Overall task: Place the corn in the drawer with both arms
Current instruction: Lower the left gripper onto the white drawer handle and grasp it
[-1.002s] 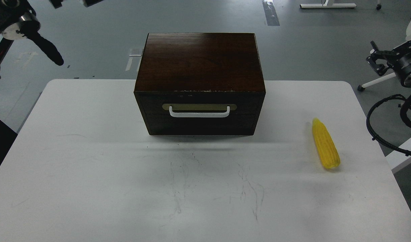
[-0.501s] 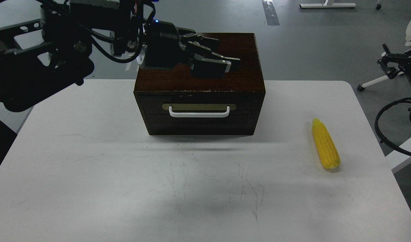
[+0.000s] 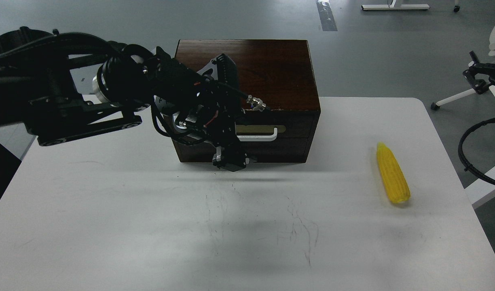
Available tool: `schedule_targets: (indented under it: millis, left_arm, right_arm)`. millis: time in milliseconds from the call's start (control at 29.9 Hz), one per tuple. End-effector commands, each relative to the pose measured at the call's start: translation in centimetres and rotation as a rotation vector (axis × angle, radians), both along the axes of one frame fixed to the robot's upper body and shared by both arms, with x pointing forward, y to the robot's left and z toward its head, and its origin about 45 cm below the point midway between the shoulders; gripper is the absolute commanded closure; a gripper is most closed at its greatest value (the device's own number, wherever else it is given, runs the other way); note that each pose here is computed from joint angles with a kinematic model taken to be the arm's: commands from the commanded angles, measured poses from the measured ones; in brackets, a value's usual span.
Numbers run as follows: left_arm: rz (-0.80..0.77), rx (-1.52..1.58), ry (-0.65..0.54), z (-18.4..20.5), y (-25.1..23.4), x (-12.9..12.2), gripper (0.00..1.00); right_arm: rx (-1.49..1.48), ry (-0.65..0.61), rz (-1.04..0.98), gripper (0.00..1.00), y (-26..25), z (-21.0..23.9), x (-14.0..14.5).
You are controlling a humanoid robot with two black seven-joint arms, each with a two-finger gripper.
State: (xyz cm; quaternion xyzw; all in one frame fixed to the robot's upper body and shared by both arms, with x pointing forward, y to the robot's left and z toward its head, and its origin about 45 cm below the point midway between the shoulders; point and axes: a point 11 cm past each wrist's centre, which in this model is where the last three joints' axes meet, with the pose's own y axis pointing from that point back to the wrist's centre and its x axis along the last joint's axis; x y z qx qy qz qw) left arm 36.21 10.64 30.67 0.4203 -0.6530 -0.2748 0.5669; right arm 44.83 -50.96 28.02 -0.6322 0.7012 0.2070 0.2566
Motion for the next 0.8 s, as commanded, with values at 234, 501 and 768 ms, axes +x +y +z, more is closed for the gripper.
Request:
schedule_targets:
  millis: [234,501,768]
  left_arm:
    - [0.01,0.097,-0.035,-1.7,1.4,1.2,0.15]
    - [0.016,0.101,-0.026,-2.2,1.0,1.7,0.29]
    - [0.056,0.109,-0.041,-2.3,1.4,3.0,0.36]
  right_arm:
    - [-0.005,0.011,-0.018,0.0,-0.7,-0.4,-0.4]
    - [-0.005,0.012,-0.018,0.0,-0.7,-0.4,-0.4]
    - [-0.006,0.012,-0.017,0.0,-0.7,-0.4,-0.4]
